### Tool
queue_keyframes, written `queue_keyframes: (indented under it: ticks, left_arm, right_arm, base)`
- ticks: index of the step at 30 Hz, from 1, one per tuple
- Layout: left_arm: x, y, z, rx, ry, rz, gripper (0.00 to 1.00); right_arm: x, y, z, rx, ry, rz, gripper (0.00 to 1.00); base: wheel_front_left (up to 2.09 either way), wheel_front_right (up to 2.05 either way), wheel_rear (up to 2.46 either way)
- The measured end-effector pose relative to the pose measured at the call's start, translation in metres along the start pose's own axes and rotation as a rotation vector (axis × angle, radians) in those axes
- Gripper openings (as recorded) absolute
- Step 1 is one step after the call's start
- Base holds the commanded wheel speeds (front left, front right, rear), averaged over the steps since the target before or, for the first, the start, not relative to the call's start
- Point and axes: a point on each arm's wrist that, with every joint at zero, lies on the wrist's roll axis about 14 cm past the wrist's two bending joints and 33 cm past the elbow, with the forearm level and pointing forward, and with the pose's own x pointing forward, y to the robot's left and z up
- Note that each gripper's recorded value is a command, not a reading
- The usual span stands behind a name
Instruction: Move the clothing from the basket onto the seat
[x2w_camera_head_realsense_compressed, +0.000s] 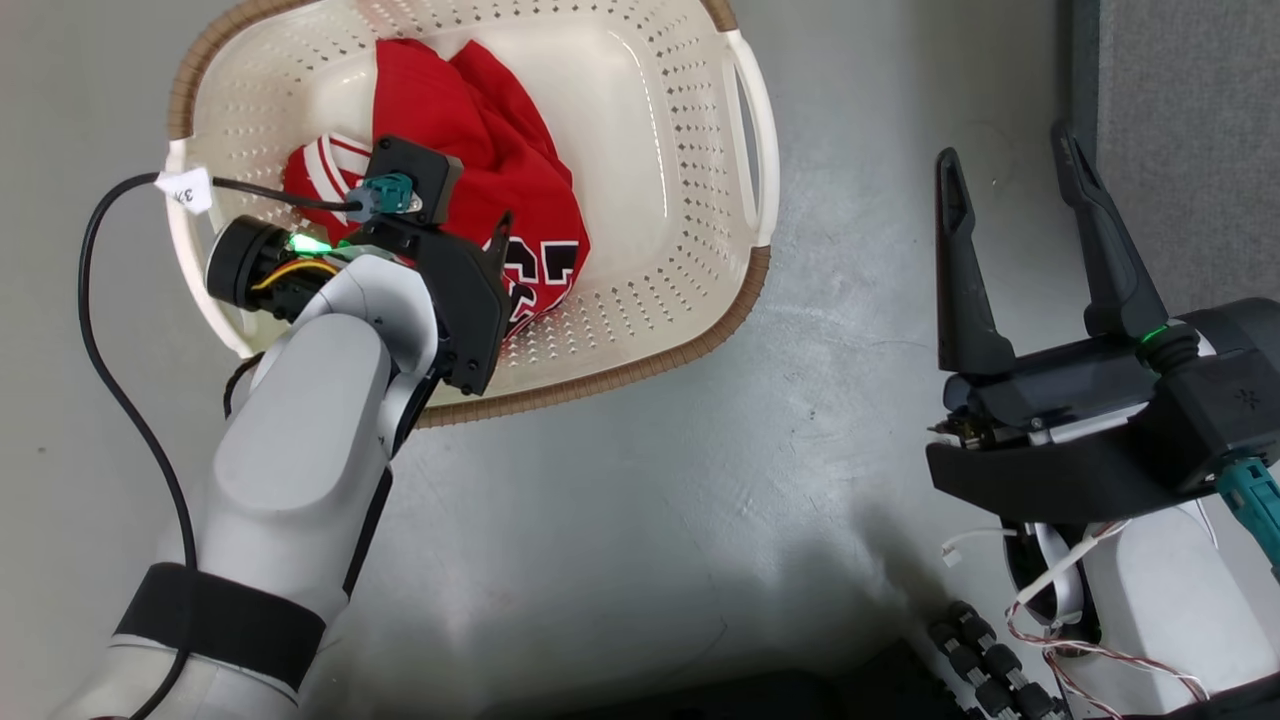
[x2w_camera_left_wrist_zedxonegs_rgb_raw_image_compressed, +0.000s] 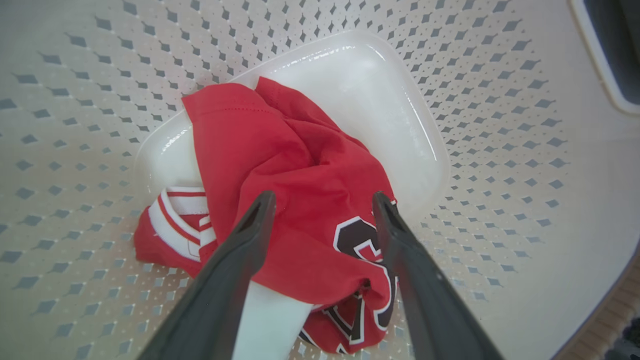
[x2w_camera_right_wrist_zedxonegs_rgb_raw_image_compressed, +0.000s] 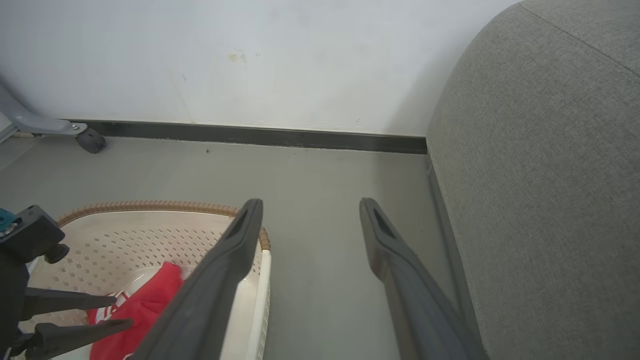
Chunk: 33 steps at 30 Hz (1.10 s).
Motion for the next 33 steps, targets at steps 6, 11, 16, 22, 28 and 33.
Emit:
queue_keyframes:
  ticks: [6, 11, 16, 22, 28, 33]
  left_arm:
    - [0.008, 0.003, -0.014, 0.011, 0.037, -0.001, 1.00]
    - [0.016, 0.015, -0.015, 0.034, 0.045, 0.017, 1.00]
    - [0.023, 0.018, -0.015, 0.048, 0.051, 0.019, 1.00]
    - [0.029, 0.015, -0.010, 0.062, 0.043, 0.011, 1.00]
    - [0.035, 0.021, -0.004, 0.066, 0.043, 0.029, 1.00]
    - [0.038, 0.032, -0.007, 0.066, 0.074, 0.050, 1.00]
  right_arm:
    - [-0.001, 0.002, -0.011, 0.005, 0.023, 0.005, 1.00]
    - [-0.005, 0.007, -0.027, 0.013, 0.060, 0.012, 1.00]
    - [-0.009, 0.008, -0.033, 0.013, 0.074, 0.013, 1.00]
    - [-0.015, 0.006, -0.038, 0.016, 0.086, 0.001, 1.00]
    - [-0.020, 0.007, -0.042, 0.020, 0.097, 0.001, 1.00]
    - [-0.023, 0.005, -0.045, 0.025, 0.103, -0.005, 1.00]
  base:
    - [0.00, 0.00, 0.00]
    - [0.00, 0.00, 0.00]
    - [0.00, 0.00, 0.00]
    - [0.00, 0.00, 0.00]
    - [0.00, 0.00, 0.00]
    - [0.00, 0.00, 0.00]
